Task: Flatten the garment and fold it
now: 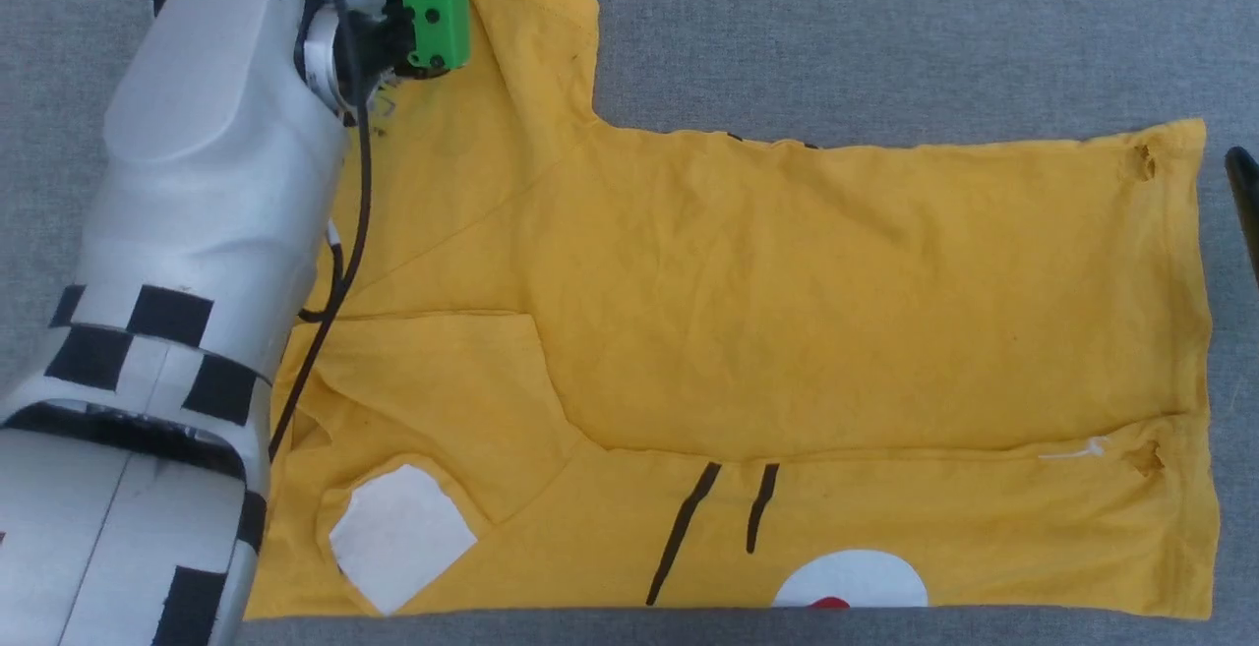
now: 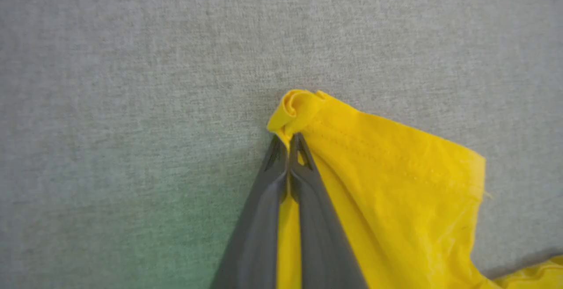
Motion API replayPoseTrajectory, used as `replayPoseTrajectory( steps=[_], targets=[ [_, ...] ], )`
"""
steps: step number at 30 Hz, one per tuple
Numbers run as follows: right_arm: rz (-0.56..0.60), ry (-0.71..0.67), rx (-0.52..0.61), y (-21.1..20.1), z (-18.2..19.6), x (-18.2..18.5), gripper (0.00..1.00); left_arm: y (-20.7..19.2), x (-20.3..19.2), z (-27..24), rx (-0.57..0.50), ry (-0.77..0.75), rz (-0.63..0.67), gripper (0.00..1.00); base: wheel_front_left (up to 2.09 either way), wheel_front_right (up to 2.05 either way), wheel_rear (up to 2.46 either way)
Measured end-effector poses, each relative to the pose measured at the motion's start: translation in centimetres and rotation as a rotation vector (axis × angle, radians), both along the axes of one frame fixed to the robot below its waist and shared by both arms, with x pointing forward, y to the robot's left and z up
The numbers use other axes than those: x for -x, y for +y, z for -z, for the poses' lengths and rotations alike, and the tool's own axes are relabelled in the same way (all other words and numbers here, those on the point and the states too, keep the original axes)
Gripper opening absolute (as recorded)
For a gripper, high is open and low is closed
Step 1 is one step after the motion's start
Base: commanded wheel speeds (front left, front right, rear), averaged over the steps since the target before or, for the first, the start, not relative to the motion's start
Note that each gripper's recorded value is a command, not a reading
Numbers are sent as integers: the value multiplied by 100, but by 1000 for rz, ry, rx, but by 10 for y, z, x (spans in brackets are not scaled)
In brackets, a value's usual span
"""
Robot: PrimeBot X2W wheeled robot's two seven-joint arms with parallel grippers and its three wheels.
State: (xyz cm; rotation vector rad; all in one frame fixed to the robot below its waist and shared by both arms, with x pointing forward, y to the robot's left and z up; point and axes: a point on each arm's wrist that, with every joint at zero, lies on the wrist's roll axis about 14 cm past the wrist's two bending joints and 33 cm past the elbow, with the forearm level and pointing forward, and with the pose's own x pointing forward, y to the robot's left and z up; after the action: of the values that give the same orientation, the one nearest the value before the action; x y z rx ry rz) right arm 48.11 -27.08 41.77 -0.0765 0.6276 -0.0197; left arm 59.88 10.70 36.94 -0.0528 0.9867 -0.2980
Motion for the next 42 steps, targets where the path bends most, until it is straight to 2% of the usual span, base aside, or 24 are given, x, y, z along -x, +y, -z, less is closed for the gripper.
replayPoseTrajectory(
  steps=[5,9,15,19,22,28,29,30,35,42],
  targets=[
    [-17,-2,21,0,-12,-2,100,1,2,-15,101,-53,-46,0,0,0,0],
    [-62,113,69,1,-8,2,100,3,1,-34,142,-112,-56,0,0,0,0],
    [-156,253,129,20,-2,-11,100,12,2,-50,149,-157,-54,0,0,0,0],
    [-226,356,168,34,16,-16,100,16,5,-48,148,-154,-58,0,0,0,0],
    [-248,457,187,36,36,-8,100,19,7,-45,140,-150,-58,0,0,0,0],
    [-262,518,171,39,49,-9,100,23,11,-36,140,-142,-63,0,0,0,0],
    [-261,519,168,39,50,-10,34,23,11,-35,142,-141,-66,0,0,0,0],
    [-257,516,158,39,49,-10,0,24,12,-34,145,-140,-70,0,0,0,0],
    [-234,451,106,42,41,-15,0,27,14,-45,167,-181,-90,0,0,0,0],
    [-171,276,38,39,9,-17,0,39,24,-86,242,-301,-131,0,0,0,0]
  ],
)
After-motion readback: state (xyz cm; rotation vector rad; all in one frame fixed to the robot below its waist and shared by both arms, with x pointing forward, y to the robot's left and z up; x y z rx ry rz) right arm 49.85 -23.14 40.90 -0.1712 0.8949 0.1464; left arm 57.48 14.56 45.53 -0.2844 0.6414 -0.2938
